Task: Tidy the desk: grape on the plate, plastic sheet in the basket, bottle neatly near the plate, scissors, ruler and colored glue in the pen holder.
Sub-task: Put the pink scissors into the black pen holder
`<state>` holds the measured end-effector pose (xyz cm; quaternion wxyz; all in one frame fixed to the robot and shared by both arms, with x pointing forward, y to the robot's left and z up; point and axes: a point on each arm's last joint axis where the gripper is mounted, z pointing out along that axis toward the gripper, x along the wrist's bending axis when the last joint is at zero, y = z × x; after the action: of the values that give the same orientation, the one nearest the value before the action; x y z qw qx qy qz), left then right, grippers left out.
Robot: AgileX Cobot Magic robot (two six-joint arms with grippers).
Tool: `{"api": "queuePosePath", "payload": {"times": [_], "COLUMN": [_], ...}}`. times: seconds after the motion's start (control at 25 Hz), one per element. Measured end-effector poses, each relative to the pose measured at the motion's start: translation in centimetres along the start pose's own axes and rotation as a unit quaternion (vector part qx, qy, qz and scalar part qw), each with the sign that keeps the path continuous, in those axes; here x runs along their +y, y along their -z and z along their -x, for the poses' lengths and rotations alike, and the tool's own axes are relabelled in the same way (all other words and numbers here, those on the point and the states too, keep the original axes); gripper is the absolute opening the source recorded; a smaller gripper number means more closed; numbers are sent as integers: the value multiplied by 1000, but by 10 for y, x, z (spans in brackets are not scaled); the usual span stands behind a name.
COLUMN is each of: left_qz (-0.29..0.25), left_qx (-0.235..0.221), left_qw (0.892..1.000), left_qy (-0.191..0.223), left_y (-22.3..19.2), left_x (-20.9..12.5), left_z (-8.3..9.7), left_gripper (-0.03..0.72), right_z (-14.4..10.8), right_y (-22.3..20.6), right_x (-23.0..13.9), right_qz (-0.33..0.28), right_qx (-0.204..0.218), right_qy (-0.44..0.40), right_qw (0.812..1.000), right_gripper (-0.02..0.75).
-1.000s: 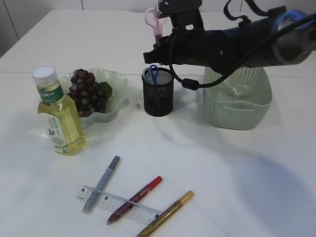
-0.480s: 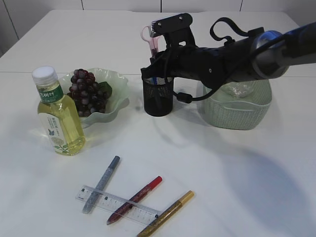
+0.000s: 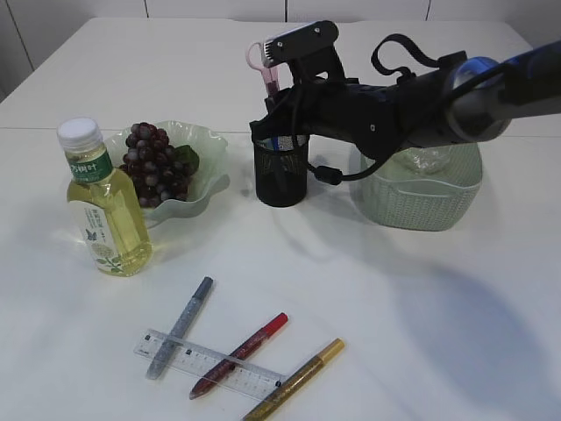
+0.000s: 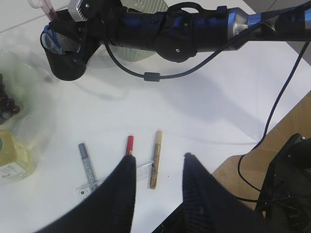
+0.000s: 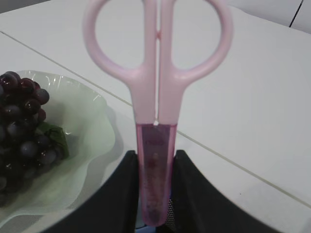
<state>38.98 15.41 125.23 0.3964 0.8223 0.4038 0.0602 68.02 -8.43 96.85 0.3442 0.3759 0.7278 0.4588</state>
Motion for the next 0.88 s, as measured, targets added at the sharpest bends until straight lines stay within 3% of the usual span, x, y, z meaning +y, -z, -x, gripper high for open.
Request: {"api": "queuePosePath", "payload": {"times": [0.88], "left_qz": [0], "left_qx": [-1], "left_qw": [1000], "left_qy": [0], "left_y": [0], "left_x": [0], "left_z": [0], "left_gripper": [243], "right_z": [0], "right_y": [-4], "right_x": [-12], "right_qz": [-32], "right_qx": [3], "right_qy": [-4], "right_qw": [999], "right_gripper": [186]}}
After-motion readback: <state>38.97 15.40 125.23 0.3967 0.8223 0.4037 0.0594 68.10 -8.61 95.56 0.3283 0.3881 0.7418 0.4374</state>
